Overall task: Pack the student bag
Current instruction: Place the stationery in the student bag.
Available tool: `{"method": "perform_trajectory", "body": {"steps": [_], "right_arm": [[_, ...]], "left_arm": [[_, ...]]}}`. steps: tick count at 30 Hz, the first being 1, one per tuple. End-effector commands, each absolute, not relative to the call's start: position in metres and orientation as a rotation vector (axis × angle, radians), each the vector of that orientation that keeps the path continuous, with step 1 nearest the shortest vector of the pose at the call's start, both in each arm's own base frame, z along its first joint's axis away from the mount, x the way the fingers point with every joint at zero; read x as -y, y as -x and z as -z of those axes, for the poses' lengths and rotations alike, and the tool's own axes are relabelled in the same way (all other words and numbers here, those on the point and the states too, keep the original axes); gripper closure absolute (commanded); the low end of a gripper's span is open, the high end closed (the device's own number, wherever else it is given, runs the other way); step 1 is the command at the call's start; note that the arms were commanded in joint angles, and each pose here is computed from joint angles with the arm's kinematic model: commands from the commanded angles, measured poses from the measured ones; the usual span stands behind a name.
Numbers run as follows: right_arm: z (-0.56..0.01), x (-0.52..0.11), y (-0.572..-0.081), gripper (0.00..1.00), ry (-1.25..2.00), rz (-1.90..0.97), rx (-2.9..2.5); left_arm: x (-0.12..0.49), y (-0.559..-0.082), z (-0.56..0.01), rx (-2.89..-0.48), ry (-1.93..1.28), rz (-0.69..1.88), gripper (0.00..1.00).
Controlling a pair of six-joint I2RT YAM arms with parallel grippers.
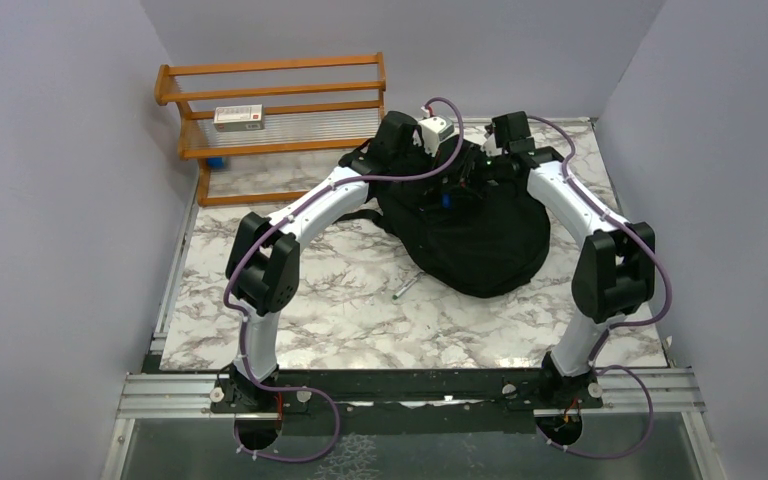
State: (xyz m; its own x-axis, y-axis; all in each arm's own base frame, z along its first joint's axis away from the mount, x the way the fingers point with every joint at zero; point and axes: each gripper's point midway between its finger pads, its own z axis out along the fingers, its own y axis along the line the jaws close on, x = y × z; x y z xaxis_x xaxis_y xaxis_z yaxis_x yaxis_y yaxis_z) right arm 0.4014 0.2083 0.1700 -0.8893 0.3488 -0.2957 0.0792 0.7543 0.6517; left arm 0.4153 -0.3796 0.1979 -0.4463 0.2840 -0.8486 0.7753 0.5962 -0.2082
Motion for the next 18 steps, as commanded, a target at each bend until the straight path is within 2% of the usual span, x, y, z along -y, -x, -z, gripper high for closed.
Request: {"method": "perform_trajectory", "body": {"steps": [1, 6, 12, 18], "right_arm": [[-0.192, -0.210, -0.443, 0.94, -0.356, -0.976, -2.359], [-0.187, -0.203, -0.454, 0.88, -0.463, -0.984, -2.303], [-0.183, -0.202, -0.454, 0.66, -0.443, -0.975, -2.312], [-0.199, -0.185, -0.438, 0.59, -0.386, -0.863, -2.283]], "left_arm": [[0.382, -0.400, -0.231, -1.933, -0.867, 0.791, 1.00], [0.383, -0.399, -0.230, -1.934, -0.869, 0.790, 1.00], [0.382, -0.400, -0.230, -1.934, -0.867, 0.783, 1.00], [0.382, -0.402, -0.227, -1.943, -0.863, 0.777, 1.00]]}}
